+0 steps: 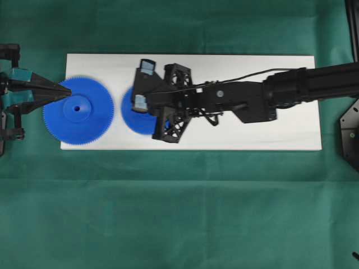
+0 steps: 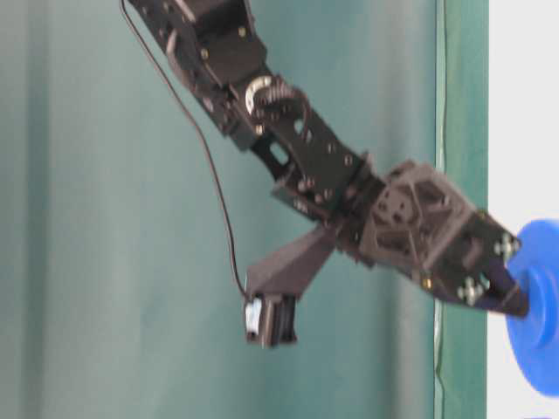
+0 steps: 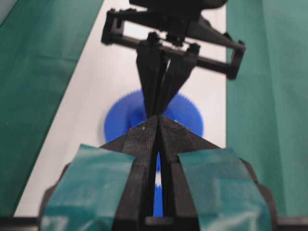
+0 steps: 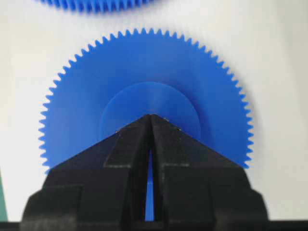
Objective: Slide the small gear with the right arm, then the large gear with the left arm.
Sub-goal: 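Slide the small gear back right to the board's right end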
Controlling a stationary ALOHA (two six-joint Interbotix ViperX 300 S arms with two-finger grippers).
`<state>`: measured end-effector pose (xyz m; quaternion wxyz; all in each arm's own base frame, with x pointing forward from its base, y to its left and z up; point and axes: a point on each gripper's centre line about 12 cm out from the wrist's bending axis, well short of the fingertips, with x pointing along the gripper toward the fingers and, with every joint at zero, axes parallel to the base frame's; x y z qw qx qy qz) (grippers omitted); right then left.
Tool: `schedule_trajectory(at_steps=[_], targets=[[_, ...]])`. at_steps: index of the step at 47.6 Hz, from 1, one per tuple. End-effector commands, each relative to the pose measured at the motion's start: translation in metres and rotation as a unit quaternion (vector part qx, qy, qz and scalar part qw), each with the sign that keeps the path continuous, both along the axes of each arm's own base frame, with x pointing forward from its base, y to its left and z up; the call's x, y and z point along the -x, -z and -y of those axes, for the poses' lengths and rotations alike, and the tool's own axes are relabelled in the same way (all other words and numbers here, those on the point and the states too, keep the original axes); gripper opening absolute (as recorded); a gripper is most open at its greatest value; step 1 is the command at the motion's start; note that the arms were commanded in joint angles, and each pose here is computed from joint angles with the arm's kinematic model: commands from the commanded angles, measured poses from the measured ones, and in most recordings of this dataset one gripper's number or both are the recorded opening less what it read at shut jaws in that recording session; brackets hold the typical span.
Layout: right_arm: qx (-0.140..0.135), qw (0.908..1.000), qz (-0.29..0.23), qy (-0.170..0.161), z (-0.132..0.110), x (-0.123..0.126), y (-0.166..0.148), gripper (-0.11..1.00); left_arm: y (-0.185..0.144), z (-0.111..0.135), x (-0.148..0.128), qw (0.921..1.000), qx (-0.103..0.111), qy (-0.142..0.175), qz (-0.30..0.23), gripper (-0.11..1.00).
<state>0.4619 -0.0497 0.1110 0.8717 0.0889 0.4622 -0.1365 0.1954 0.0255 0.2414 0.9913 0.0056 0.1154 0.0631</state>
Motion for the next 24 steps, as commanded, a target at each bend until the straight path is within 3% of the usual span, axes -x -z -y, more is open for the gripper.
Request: schedule_trajectory(at_steps=[1,13,24], targets=[[-0.012,0.9990,-0.038,0.021,0.002,0.026,0.017,0.50,-0.006,-0.001,-0.002,1.0000,0.000,-0.002,0.005,0.00],[-0.051,0.9886,-0.102,0.099,0.002,0.112,0.041,0.50,-0.007,-0.001,-0.002,1.0000,0.001,-0.002,0.006,0.00],[-0.089,0.9660,-0.147,0.193,-0.007,0.198,0.054,0.50,-0.009,-0.001,-0.003,0.9999,0.000,-0.002,0.011,0.00]])
